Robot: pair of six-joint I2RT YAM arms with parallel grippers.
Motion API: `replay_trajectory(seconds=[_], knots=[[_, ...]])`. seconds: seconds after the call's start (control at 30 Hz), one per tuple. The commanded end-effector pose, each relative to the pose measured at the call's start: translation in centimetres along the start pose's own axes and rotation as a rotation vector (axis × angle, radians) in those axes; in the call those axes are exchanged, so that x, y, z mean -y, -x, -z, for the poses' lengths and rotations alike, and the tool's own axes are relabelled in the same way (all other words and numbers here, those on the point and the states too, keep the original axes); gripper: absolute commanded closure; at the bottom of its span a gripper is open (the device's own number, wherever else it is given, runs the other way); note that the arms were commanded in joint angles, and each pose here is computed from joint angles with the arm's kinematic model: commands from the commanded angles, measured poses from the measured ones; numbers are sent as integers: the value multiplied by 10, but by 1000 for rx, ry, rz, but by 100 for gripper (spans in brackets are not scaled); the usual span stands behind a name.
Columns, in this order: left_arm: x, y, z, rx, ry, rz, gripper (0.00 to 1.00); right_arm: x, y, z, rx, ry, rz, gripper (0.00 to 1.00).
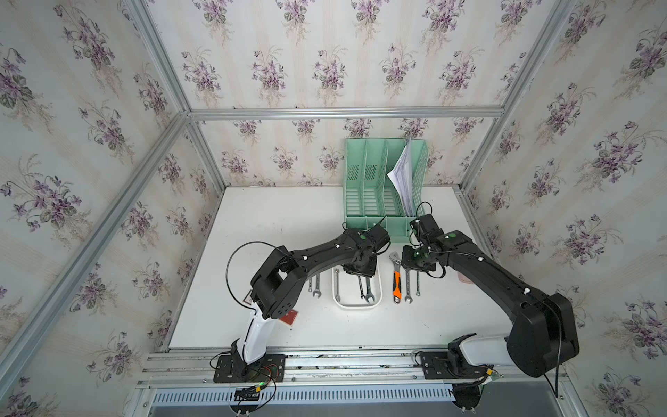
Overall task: Take out the wrench from the storage box
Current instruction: Pick up the wrench from the storage box.
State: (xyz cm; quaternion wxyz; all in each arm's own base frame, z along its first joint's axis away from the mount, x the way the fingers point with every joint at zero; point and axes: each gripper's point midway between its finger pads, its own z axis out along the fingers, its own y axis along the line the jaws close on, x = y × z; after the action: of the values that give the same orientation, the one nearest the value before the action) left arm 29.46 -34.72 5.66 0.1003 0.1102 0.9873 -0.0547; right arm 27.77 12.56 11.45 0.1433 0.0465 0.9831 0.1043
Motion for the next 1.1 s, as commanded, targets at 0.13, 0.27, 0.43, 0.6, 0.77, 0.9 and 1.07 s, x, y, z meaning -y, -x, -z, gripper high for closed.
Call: replay_trajectory(seconds=[0.13,0.27,0.43,0.6,0.77,0.9,1.07], knots=[[17,2,-21,-3,-9,-1,56,-2,0,0,8,11,9,65],[20,0,-32,-7,-1,4,56,-1,-2,-1,4,13,7,64],[18,-4,-46,-24,28,10,58,-1,-3,-1,3,16,6,64],[8,-8,-55,-39,84,7,64,-2,-3,1,4,18,6,64],[-8,-9,-49,-33,162,-5,70,-1,-4,-1,-3,17,7,64],[-23,-10,-42,-39,210,-4,71,-1,-5,-3,-9,16,8,64],[-31,-11,-46,-58,205,11,70,-1,-6,-6,-16,16,8,64]])
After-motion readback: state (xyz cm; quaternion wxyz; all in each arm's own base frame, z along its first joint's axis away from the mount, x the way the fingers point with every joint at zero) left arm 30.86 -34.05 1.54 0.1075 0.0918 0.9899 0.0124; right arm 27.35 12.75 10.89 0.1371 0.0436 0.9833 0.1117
